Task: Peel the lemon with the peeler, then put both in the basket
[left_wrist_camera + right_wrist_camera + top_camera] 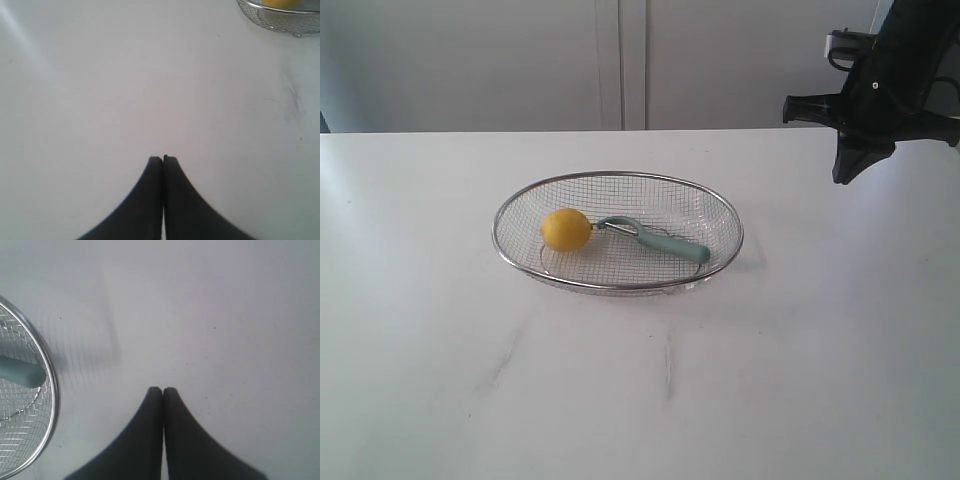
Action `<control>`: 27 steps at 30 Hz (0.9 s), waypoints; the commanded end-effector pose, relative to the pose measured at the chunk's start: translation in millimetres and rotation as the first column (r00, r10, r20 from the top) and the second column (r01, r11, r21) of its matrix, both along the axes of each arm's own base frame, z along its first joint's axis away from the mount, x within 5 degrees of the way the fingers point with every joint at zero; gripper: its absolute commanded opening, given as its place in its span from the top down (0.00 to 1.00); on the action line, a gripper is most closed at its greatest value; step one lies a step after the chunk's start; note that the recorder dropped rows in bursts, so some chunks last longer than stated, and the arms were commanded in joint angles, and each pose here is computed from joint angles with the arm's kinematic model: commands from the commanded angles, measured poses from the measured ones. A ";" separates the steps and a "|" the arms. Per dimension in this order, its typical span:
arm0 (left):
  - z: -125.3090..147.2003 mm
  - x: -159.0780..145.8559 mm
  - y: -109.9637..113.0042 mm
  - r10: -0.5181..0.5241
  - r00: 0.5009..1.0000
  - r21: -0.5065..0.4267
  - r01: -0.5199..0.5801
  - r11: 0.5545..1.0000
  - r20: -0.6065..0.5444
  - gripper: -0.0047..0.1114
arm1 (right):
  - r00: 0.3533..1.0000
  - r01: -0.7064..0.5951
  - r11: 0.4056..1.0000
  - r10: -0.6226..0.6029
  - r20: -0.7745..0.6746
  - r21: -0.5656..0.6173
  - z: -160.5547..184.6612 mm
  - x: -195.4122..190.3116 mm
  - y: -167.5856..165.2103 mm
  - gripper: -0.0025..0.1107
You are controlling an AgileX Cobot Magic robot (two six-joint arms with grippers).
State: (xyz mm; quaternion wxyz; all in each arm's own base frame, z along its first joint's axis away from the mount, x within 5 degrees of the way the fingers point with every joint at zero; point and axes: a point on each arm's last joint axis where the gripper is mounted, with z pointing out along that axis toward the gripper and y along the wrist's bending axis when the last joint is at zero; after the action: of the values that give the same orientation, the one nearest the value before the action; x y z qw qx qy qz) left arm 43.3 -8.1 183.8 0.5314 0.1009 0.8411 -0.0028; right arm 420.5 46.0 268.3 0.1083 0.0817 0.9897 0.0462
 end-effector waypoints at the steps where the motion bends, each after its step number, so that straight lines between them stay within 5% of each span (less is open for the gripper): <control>1: -1.4 0.3 -0.1 0.029 1.000 -0.059 -0.029 0.998 -0.002 0.96 | 1.000 0.008 1.000 -0.008 0.018 -0.003 6.1 -0.1 -3.6 0.98; 27: -25.9 4.1 0.4 0.036 0.999 -0.056 -0.038 0.998 -0.022 0.96 | 1.000 0.008 1.000 -0.008 0.018 -0.003 6.1 -0.1 -3.6 0.98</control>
State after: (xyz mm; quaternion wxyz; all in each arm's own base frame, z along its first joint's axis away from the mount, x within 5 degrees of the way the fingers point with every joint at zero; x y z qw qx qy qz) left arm 47.7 -7.6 160.7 0.5287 0.0757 0.8453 -0.0140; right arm 420.5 46.0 268.3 0.1083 0.0817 0.9897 0.0462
